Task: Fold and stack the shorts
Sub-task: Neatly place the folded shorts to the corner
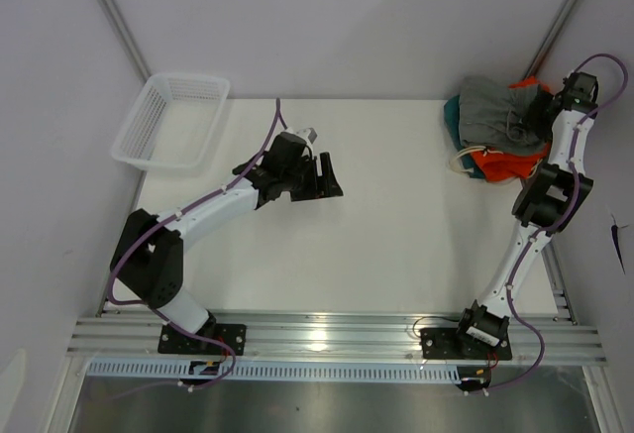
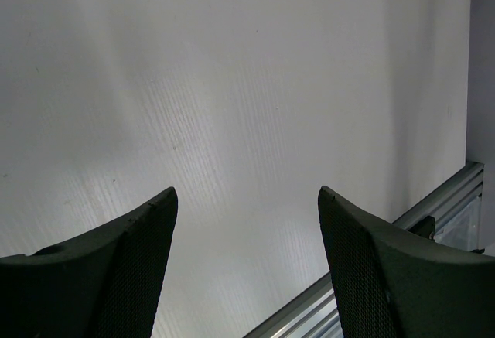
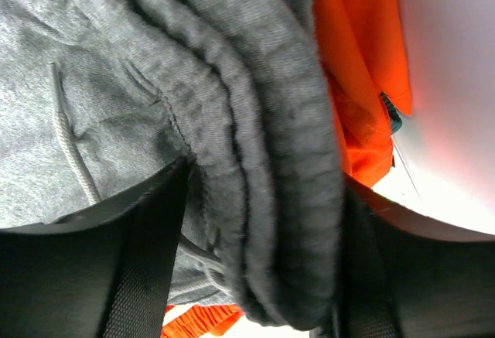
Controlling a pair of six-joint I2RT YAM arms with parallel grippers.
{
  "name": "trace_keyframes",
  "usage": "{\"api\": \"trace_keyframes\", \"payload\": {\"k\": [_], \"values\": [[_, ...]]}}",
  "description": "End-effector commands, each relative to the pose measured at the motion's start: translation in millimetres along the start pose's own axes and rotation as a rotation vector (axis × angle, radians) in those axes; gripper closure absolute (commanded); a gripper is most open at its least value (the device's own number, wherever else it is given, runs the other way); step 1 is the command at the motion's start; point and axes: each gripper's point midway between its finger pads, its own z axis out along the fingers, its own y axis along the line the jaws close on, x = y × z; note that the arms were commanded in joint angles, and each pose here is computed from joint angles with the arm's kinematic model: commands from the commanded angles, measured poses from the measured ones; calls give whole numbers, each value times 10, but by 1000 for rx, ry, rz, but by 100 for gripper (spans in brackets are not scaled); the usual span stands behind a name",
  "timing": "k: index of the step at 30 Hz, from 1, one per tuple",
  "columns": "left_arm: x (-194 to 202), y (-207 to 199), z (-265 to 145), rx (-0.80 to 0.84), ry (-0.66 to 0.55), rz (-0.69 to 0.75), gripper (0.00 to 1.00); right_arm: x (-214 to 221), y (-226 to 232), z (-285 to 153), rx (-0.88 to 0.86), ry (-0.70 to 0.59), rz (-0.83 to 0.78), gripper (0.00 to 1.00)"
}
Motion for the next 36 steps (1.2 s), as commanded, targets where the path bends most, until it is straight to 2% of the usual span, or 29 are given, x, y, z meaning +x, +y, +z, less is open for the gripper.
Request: {"api": "trace_keyframes", "payload": {"k": [1, 6, 13, 19, 23, 28, 31, 32, 34, 35, 36], "values": [[-63, -127, -51, 36, -15, 38, 25, -851, -801, -562, 220, -295, 213, 29], [-80, -134, -86, 36, -24, 44, 25, -1160, -644, -923, 183, -382, 217, 26], [-48, -124, -115, 43, -30, 43, 25, -1445, -703, -1485, 199, -482, 211, 20], [-39, -129, -165, 46, -39, 43, 25, -1544, -738, -1740, 191, -520, 204, 13], [-27, -133, -203, 44, -42, 45, 25, -1577, -594, -1856, 133, -527, 188, 8], [-31, -157, -276, 48, -64, 49, 24, -1579, -87, -2172, -5, -530, 109, 4], [-40, -168, -352, 53, -80, 53, 24, -1512, 248, -2493, -53, -541, 68, 4], [-68, -184, -384, 54, -92, 55, 24, -1509, 382, -2764, -80, -571, 53, 4], [-109, -226, -491, 64, -116, 62, 24, -1272, 575, -2758, -124, -514, 28, 4], [-130, -231, -538, 62, -129, 66, 23, -1222, 839, -3073, -178, -555, -14, 3], [-162, -268, -621, 74, -150, 70, 23, -978, 889, -2911, -186, -491, -22, 3]]}}
